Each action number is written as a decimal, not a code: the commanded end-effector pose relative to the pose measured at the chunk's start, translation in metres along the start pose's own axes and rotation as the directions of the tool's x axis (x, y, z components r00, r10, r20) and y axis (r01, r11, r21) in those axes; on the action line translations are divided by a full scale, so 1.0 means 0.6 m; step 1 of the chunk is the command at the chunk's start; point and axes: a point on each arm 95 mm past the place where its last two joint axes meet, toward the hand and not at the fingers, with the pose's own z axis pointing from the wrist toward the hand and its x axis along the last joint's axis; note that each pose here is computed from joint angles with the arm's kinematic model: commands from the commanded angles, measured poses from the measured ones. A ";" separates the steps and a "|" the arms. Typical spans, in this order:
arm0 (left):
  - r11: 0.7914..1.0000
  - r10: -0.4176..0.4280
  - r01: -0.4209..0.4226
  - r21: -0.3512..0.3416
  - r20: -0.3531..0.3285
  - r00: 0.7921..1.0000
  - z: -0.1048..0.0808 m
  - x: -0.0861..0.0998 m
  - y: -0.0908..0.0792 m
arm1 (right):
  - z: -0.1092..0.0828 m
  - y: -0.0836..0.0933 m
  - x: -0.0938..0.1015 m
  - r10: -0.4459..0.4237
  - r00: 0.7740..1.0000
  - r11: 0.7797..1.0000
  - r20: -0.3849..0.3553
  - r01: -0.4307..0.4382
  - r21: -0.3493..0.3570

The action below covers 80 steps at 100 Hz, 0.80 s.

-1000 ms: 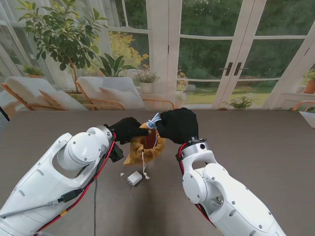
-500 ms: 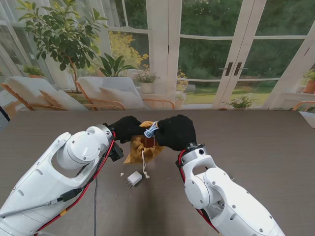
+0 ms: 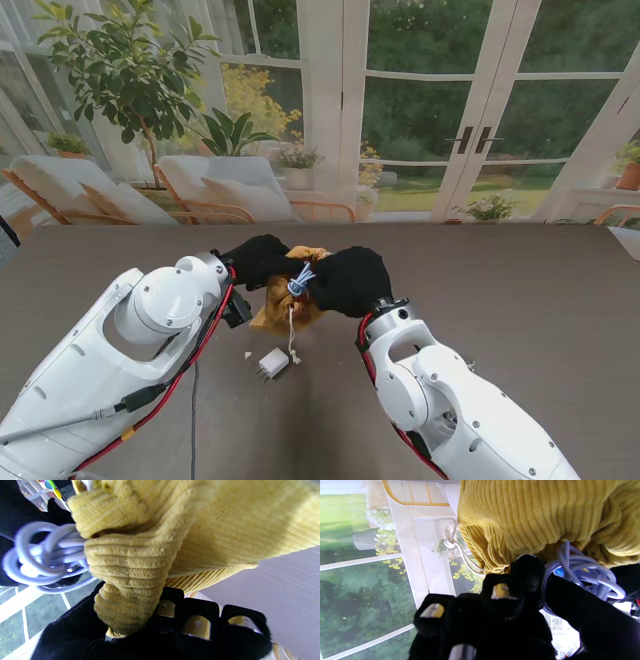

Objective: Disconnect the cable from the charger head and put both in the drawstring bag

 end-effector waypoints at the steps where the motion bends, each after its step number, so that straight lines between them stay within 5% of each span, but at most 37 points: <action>1: 1.000 -0.005 0.004 -0.022 -0.017 1.000 -0.003 0.008 0.004 | 0.003 0.002 0.004 0.000 1.000 1.000 0.004 0.000 0.020; 80: 0.999 -0.001 -0.001 -0.039 -0.046 0.999 -0.012 0.010 0.009 | 0.011 0.019 -0.012 -0.086 0.996 0.993 0.002 0.085 0.082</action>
